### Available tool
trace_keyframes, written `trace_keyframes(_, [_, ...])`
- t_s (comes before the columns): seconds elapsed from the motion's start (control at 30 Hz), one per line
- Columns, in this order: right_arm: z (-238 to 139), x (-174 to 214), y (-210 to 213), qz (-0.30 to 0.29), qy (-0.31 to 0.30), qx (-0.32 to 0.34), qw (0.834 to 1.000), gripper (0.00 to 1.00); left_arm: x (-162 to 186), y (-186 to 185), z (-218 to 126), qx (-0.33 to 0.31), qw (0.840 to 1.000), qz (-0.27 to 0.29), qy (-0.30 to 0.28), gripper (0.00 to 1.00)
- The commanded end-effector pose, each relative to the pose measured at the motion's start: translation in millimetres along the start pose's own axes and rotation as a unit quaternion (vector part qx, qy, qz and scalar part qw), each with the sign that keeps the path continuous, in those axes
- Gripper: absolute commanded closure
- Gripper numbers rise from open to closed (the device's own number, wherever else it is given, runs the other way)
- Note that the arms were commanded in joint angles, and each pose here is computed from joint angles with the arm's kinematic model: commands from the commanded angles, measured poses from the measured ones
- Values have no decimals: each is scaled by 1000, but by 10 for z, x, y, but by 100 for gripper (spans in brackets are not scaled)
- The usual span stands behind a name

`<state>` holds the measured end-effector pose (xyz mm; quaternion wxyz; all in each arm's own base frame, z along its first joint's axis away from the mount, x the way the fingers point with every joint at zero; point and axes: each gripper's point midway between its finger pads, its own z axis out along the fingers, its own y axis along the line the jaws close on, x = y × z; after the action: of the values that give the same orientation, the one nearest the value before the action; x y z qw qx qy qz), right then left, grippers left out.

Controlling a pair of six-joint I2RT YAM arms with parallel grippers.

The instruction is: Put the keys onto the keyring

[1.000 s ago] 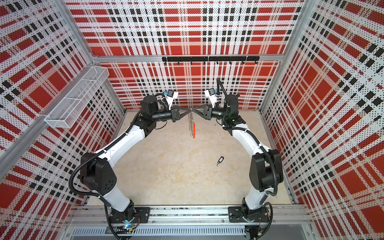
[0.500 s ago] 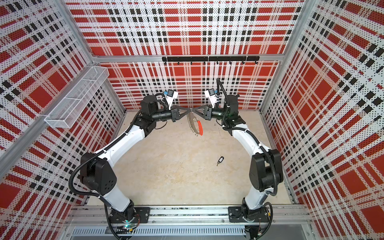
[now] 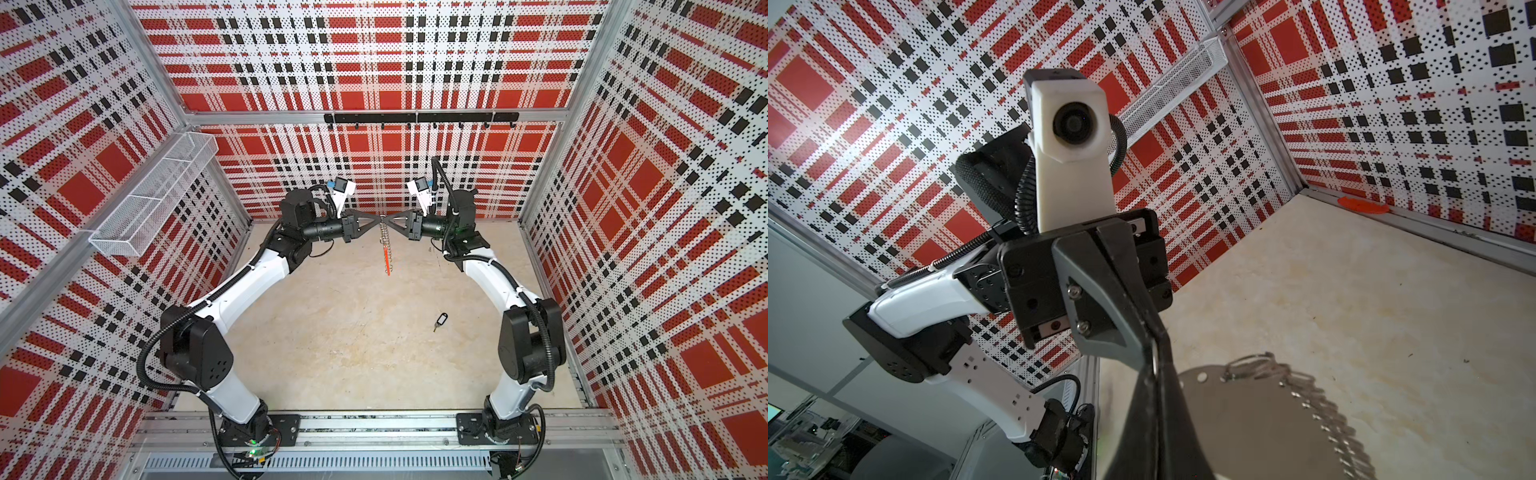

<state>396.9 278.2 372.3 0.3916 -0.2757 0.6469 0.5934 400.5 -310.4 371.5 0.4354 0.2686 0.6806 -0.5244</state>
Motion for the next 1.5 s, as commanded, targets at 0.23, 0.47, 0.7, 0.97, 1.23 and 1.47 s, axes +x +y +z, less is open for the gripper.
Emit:
trace_keyframes(0.23, [-3,-256,195,-60,-68,-1,996,100,-493,-5,-377,-35,992,-5,-120,62])
trace_keyframes(0.47, [-108,-443,582,-123,-218,-40,967,100,-459,74,-925,-10,963,-71,-258,76])
trace_keyframes(0.7, [-104,-492,759,-98,-262,-109,954,100,-356,-71,-679,26,971,-65,-229,56])
trace_keyframes(0.97, [-15,-480,825,-92,-268,-123,951,100,-424,-358,-527,76,970,-45,-228,43])
trace_keyframes(1.23, [24,-481,861,-81,-267,-134,951,100,-424,-441,-448,102,969,-42,-223,52])
trace_keyframes(1.47, [45,-468,819,-78,-264,-127,953,100,-436,-465,-403,109,968,-41,-221,53])
